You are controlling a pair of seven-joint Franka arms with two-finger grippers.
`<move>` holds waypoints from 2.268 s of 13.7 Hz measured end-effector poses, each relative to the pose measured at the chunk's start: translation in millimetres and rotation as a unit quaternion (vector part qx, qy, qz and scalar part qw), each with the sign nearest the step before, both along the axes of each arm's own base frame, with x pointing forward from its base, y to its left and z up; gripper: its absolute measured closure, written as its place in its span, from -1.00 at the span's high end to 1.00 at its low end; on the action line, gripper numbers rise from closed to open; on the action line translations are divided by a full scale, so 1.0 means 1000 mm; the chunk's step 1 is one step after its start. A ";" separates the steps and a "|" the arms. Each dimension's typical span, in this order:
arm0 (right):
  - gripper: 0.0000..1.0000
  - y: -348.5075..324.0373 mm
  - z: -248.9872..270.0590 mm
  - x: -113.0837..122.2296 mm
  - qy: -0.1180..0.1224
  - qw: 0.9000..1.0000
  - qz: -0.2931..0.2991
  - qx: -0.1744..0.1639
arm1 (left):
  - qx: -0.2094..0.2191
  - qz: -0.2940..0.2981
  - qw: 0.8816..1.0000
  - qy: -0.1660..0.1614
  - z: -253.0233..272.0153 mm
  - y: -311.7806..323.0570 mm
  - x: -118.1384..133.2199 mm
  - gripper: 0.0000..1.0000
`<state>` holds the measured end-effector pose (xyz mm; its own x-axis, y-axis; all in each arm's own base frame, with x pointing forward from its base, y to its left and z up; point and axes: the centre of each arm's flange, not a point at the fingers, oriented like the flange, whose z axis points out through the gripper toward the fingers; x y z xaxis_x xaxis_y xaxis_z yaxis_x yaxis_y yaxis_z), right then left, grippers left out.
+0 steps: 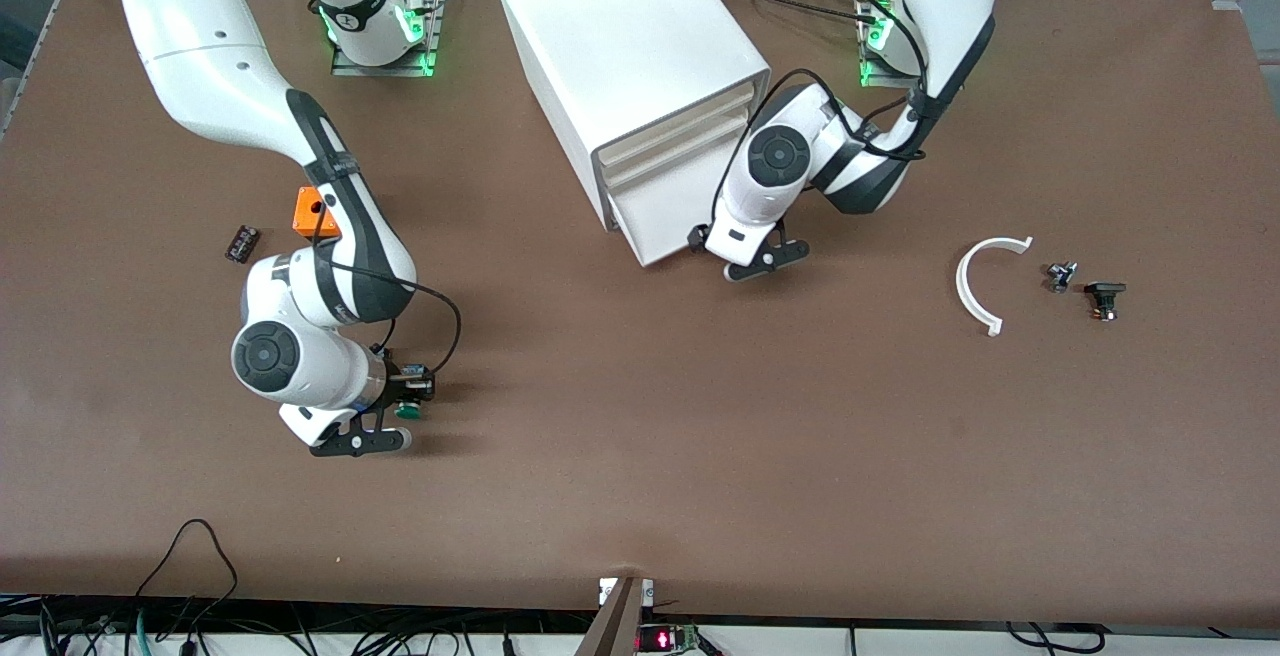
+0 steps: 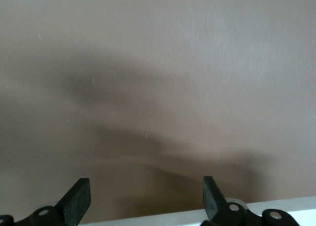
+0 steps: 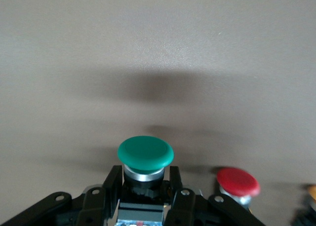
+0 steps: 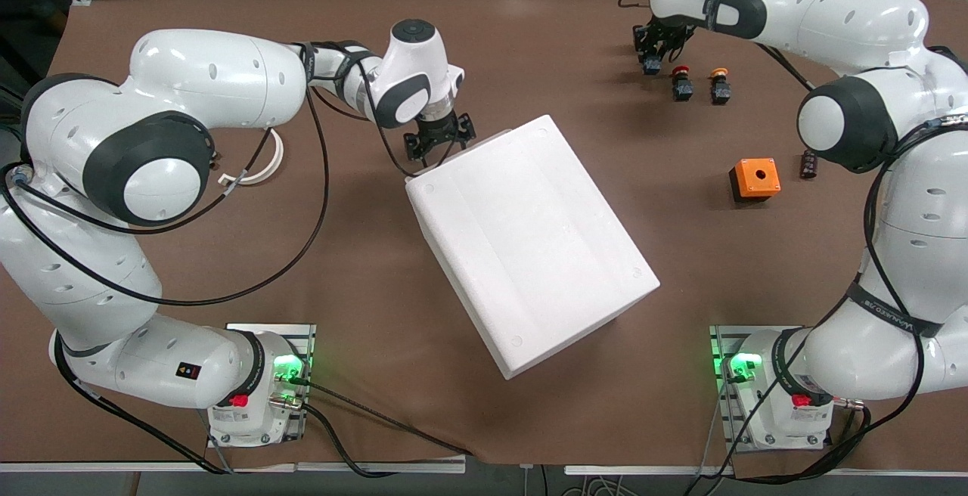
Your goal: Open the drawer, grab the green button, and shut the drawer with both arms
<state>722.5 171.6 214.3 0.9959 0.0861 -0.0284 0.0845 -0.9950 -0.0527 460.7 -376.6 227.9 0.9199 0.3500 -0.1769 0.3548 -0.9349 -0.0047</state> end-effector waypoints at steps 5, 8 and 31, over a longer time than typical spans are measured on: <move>-0.13 0.006 -0.032 -0.009 0.017 1.000 -0.011 0.001 | -0.014 0.008 0.998 0.059 0.000 -0.027 -0.036 1.00; -0.04 0.007 -0.033 -0.011 0.021 1.000 -0.019 0.000 | -0.019 0.006 0.996 0.082 -0.004 -0.038 -0.050 1.00; 1.00 -0.143 0.349 -0.135 -0.009 0.997 -0.067 -0.034 | -0.011 -0.141 0.987 0.077 0.168 0.082 0.105 1.00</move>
